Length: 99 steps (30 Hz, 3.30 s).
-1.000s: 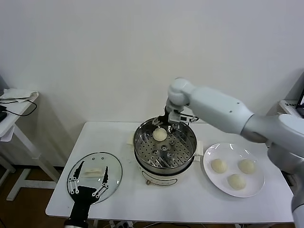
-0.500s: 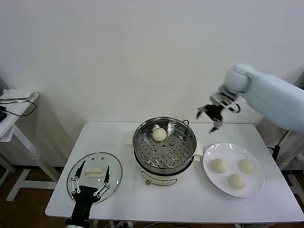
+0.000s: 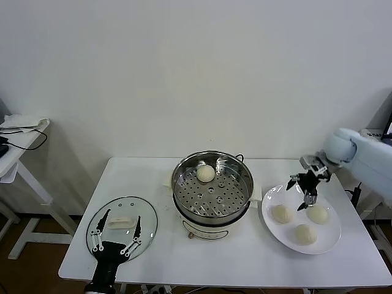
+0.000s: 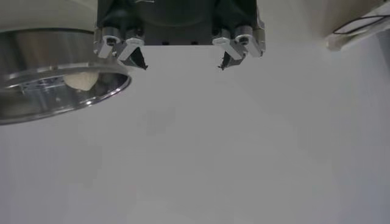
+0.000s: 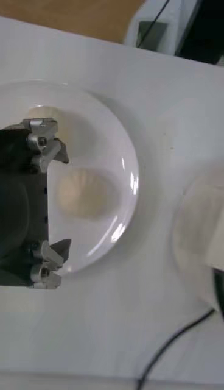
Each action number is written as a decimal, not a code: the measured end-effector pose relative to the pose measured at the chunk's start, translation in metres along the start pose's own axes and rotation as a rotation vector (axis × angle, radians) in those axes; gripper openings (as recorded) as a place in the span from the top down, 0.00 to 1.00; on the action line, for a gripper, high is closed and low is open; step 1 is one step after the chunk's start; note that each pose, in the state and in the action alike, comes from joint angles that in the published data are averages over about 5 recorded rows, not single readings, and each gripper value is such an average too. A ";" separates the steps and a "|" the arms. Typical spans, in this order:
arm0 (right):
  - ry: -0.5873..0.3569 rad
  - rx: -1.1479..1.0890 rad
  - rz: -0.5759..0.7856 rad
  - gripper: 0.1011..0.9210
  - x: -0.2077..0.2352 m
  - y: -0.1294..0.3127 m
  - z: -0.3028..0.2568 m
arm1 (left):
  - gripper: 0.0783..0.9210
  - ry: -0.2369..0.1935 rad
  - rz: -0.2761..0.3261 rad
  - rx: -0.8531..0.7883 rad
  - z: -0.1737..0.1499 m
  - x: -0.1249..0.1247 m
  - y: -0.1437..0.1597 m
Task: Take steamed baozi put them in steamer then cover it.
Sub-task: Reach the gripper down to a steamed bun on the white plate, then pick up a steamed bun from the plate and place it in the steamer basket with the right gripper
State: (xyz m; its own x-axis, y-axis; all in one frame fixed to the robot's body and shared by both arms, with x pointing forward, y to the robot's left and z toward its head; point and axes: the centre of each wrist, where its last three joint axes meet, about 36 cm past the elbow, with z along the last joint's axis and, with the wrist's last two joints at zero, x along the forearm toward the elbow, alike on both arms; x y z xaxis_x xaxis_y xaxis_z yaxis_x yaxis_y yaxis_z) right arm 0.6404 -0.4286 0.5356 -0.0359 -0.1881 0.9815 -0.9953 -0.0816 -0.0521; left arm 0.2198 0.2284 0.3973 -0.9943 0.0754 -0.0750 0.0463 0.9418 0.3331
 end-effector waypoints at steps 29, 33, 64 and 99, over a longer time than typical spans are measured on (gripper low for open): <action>0.002 -0.061 0.041 0.26 -0.081 0.013 -0.006 | 0.12 0.004 -0.003 0.001 0.002 0.001 -0.001; 0.004 -0.059 0.045 0.32 -0.081 0.012 -0.007 | 0.12 0.004 -0.002 0.001 0.002 0.001 -0.001; -0.043 0.261 0.057 0.36 0.134 -0.073 -0.196 | 0.12 -0.009 0.013 0.003 0.002 -0.006 -0.002; -0.057 0.368 0.030 0.37 -0.012 -0.052 -0.398 | 0.12 -0.025 -0.007 0.003 0.002 -0.009 0.000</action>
State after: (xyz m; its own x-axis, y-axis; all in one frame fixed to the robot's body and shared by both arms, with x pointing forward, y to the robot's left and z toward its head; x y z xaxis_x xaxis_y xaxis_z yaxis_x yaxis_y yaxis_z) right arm 0.6566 -0.0322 0.6001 -0.0496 -0.2489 0.9673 -0.8945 -0.4198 -0.1539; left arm 0.2286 0.2282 0.3963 -0.9919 0.0769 -0.1008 0.0396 0.9433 0.3297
